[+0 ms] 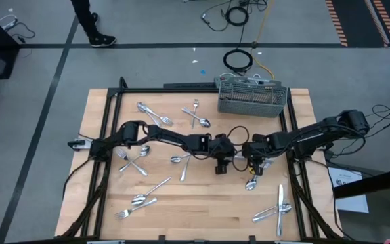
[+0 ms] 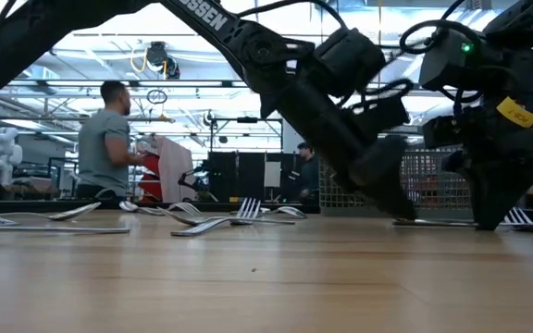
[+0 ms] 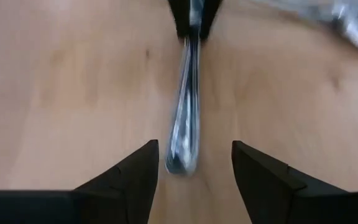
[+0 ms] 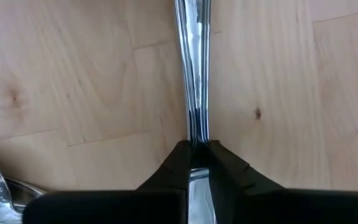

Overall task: Sort silverware
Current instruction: Put the silver knife into the silverware basket

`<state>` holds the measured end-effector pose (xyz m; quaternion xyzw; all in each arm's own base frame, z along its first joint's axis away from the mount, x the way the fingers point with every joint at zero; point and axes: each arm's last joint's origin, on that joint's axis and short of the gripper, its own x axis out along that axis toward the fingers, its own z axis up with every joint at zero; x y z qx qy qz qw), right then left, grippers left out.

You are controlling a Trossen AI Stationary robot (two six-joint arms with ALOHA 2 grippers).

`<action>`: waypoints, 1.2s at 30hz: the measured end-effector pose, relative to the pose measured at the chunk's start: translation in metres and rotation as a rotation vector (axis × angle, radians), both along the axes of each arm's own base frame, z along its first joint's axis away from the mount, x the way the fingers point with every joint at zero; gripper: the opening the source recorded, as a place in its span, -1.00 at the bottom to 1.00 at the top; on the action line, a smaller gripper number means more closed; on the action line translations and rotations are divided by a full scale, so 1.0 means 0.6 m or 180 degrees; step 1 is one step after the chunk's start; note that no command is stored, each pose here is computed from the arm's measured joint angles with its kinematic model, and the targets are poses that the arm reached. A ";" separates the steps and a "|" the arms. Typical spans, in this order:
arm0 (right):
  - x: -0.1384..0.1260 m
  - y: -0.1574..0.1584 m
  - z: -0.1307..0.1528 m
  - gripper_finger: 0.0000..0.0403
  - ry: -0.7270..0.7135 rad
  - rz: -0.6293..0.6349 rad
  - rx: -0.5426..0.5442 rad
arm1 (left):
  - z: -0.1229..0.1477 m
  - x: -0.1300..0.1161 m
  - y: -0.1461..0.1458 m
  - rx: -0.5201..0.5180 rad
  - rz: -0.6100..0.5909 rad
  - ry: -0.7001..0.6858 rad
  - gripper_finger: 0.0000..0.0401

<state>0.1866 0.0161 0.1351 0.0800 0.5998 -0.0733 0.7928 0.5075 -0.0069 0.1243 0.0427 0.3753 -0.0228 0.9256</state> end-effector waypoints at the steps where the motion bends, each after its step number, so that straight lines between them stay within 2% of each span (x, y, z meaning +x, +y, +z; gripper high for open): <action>1: -0.001 0.000 0.001 -0.91 -0.0010 -0.0001 -0.0001 | 0.004 0.001 0.000 0.0024 -0.0014 -0.0037 0.05; 9: 0.001 0.002 0.003 -0.92 -0.0045 -0.0032 0.0158 | 0.000 0.003 0.001 0.0118 -0.0061 -0.0058 0.05; 14: 0.002 0.004 0.004 -0.93 -0.0066 -0.0015 0.0293 | -0.005 0.006 0.002 0.0379 -0.0125 -0.0080 0.05; 23: 0.009 0.008 0.007 -0.93 -0.0201 0.0037 0.0534 | -0.008 0.007 -0.019 0.0522 -0.0601 -0.0130 0.05; 27: 0.015 0.011 0.011 -0.93 -0.0302 0.0089 0.0705 | -0.006 0.009 -0.028 0.0519 -0.0678 -0.0200 0.05; 36: 0.020 0.011 0.014 -0.93 -0.0393 -0.0003 0.0831 | -0.005 0.009 -0.031 0.0467 -0.0639 -0.0201 0.05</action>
